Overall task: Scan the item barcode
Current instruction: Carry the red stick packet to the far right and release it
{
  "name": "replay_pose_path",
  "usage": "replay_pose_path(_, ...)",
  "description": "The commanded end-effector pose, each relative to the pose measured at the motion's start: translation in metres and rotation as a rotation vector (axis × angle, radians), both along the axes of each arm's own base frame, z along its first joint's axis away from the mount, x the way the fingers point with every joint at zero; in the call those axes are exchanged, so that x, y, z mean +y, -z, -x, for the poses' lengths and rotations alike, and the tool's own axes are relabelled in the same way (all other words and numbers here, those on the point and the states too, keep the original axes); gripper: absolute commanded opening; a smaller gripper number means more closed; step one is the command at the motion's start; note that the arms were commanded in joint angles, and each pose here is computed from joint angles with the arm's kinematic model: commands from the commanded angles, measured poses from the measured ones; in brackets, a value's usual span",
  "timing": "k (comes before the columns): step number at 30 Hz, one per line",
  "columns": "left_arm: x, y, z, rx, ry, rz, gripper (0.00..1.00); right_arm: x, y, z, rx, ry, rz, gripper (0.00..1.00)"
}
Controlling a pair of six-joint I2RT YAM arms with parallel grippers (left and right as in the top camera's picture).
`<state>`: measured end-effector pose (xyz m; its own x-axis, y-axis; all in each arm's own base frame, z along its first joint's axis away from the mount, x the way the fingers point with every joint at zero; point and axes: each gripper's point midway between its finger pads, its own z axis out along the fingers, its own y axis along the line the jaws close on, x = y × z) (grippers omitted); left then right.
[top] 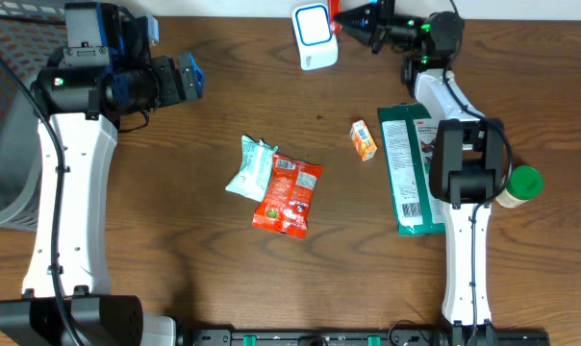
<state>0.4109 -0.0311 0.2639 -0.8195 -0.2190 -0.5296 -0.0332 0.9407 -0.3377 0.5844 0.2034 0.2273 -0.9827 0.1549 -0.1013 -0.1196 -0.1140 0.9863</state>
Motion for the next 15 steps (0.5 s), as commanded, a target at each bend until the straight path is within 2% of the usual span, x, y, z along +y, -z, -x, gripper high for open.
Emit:
replay_pose_path(1,-0.001,-0.003,-0.001,-0.007,0.012,0.001,0.98,-0.017,-0.071,-0.014,-0.118,0.153,-0.068,0.02)
replay_pose_path(4,-0.001,-0.003,-0.001,-0.007,0.012,0.001,0.97,-0.017,-0.067,-0.033,-0.072,0.242,-0.021,0.02)
replay_pose_path(8,-0.001,-0.003,-0.001,-0.007,0.012,0.001,0.97,-0.018,-0.037,-0.052,-0.019,0.396,0.187,0.02)
replay_pose_path(12,-0.001,-0.003,-0.001,-0.007,0.012,0.001,0.97,-0.037,-0.025,-0.041,-0.074,0.520,0.495,0.01)
replay_pose_path(15,-0.001,-0.003,-0.001,-0.007,0.012,0.001,0.97,-0.065,-0.028,-0.020,-0.167,0.564,0.743,0.01)
